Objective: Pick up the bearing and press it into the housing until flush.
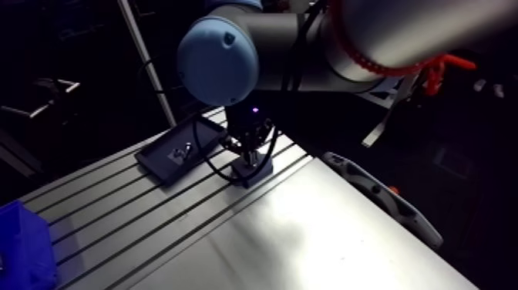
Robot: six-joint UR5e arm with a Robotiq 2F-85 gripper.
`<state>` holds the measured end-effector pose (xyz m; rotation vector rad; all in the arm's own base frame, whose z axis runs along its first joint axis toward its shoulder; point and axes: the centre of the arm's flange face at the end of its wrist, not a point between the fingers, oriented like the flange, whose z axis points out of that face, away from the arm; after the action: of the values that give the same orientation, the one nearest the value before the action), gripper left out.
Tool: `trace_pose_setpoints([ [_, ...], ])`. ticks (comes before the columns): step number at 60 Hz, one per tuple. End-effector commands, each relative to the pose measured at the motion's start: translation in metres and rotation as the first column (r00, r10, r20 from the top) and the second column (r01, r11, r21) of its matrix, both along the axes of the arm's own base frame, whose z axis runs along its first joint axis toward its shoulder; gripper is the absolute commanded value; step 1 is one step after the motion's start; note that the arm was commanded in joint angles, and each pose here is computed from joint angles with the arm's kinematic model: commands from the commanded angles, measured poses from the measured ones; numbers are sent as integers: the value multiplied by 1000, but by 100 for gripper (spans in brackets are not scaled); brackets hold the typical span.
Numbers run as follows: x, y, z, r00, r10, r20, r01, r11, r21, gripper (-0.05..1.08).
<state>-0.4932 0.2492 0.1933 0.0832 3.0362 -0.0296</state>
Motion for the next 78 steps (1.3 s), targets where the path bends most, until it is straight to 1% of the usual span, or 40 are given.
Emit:
trace_pose_setpoints([
  [1, 0, 0, -1, 1000, 0, 2, 0, 1000, -1, 101],
  [14, 0, 0, -4, 1000, -1, 4, 1, 1000, -6, 101],
  [26, 0, 0, -3, 1000, -2, 3, 2, 1000, -4, 101],
  [29, -1, 1, -3, 1000, -2, 1, 2, 1000, -3, 101],
  [30, -1, 1, -3, 1000, -1, -3, 1, 1000, 1, 101],
  [31, -1, 1, -3, 1000, -1, -3, 1, 1000, 1, 101],
  [32, -2, 2, -2, 1000, 1, -9, -1, 1000, 5, 101],
  [33, -2, 2, -2, 1000, 1, -9, -1, 1000, 5, 101],
  [34, -3, 2, -2, 1000, 1, -14, -1, 1000, 10, 101],
  [38, -3, 2, -2, 1000, 1, -20, -1, 1000, 15, 101],
  [67, -2, 3, -2, 1000, 5, -20, -5, 1000, 12, 101],
  [78, -2, 3, -1, 1000, 16, -19, -16, 1000, 15, 101],
])
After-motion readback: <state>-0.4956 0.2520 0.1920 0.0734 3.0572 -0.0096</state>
